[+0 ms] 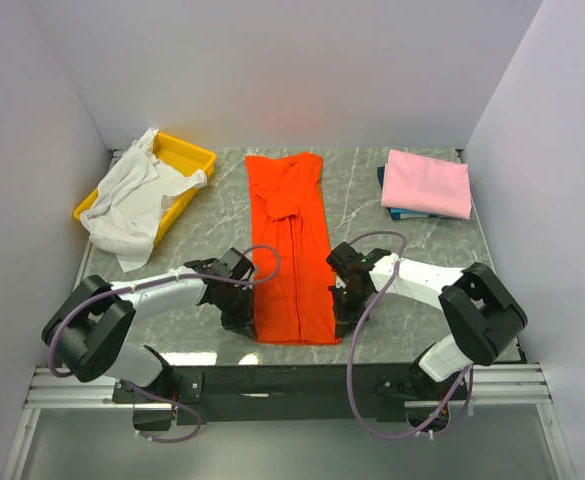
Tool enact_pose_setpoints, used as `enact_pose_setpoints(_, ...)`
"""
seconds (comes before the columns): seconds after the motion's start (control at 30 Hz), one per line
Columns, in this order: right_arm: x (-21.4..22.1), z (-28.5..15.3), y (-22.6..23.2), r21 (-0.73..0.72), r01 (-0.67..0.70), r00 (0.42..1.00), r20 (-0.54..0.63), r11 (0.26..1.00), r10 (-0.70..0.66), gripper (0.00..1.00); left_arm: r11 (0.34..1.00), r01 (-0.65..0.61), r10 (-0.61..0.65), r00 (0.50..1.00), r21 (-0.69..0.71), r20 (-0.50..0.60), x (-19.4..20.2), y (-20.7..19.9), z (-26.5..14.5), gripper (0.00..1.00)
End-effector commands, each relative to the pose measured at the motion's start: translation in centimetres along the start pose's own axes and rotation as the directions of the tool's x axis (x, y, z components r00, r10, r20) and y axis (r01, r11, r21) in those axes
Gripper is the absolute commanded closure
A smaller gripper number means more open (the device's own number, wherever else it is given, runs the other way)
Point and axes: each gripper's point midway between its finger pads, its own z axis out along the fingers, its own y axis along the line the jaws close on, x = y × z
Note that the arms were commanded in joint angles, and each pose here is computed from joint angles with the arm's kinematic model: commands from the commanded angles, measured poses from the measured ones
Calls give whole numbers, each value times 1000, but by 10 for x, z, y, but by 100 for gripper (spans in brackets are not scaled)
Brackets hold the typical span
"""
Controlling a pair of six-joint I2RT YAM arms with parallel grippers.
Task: Fold and stack the t-shirts
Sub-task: Fold the tshirt
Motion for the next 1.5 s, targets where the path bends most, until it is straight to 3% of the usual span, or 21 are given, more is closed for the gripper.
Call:
enact_pose_setpoints(0.0, -5, -24, 8, 2, 2, 999, 46, 1000, -2, 100, 999, -51, 52, 995, -11, 82, -22, -14, -18, 100)
enact_pose_setpoints(0.33, -38, -50, 18, 60, 6, 990, 142, 998, -15, 100, 994, -104, 107, 976, -25, 188, -72, -29, -47, 100)
enact_pose_setpoints(0.57, -102, -78, 35, 89, 25, 959, 280, 996, -49, 100, 994, -107, 100, 960, 13, 262, -119, -29, -61, 100)
enact_pose_setpoints(0.93, -205, -92, 48, 73, 9, 922, 385, 997, -37, 100, 994, -90, 59, 907, 55, 417, -224, -21, -84, 100)
enact_pose_setpoints(1.23, -284, -98, 38, 36, -37, 893, 449, 999, 17, 100, 992, -102, 61, 901, 72, 430, -288, -11, -72, 100)
enact_pose_setpoints(1.47, -318, -86, 37, 31, -27, 896, 444, 999, 10, 100, 979, -142, 60, 887, 148, 458, -321, -18, -75, 100)
